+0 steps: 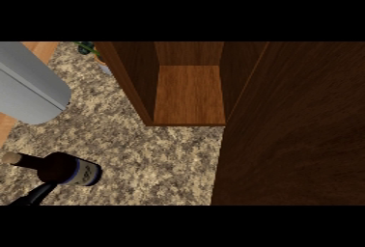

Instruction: Pick up the wine, place it into the cabinet and close the cabinet

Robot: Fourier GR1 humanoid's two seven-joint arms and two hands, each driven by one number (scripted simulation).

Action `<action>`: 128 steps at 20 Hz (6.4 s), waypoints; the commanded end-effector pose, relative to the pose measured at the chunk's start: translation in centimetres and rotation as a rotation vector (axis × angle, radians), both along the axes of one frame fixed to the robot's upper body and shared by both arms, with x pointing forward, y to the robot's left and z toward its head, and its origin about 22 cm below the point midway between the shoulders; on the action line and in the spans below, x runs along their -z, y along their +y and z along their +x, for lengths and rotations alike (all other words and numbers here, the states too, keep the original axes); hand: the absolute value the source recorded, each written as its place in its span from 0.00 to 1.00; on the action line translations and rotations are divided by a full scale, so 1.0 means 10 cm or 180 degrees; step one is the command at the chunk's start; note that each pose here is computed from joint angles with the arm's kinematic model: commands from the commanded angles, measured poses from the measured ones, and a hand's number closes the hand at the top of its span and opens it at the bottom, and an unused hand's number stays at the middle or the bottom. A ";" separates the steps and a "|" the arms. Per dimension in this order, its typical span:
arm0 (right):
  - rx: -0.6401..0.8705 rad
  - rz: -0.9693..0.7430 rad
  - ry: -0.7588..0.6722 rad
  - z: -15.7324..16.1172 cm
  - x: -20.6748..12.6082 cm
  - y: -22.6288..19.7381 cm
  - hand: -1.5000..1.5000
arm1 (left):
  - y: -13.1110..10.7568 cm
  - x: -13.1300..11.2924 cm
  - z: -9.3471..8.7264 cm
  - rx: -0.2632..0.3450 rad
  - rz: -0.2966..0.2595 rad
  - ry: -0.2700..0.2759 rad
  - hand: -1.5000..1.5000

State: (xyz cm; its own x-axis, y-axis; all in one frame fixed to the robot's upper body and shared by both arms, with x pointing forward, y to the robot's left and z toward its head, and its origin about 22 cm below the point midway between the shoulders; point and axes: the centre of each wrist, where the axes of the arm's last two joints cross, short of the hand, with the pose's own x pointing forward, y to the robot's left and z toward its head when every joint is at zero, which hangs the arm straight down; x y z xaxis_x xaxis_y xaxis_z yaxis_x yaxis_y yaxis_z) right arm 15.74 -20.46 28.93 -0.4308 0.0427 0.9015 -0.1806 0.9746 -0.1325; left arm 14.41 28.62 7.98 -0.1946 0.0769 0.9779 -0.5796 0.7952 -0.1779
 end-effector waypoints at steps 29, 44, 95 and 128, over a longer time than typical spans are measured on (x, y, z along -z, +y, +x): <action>-0.0289 0.0029 -0.0005 -0.35 -0.04 -0.03 0.00 | 0.27 1.72 -0.06 0.0025 -0.0469 0.0241 0.00; -0.0322 0.0037 0.0014 -0.26 0.01 -0.02 0.00 | 0.32 2.10 0.24 0.0182 -0.0429 0.0124 0.00; -0.0237 0.0054 0.0120 -0.31 0.06 -0.09 0.00 | -1.94 -0.20 1.47 0.2306 0.0261 -0.0834 1.00; -0.0266 0.0162 0.0008 0.05 -0.08 -0.12 0.00 | -2.03 0.24 2.25 0.1916 0.0905 -0.0612 1.00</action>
State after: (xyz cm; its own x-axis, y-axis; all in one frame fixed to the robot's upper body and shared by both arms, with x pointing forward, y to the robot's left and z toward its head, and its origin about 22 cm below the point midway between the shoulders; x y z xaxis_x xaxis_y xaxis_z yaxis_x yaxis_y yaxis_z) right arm 17.09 -21.32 28.86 -0.4052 0.0301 0.9137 -0.1775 0.9779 -0.1110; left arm 36.72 7.55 7.05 -0.3682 -0.0250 0.9294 0.0082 0.9995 0.0302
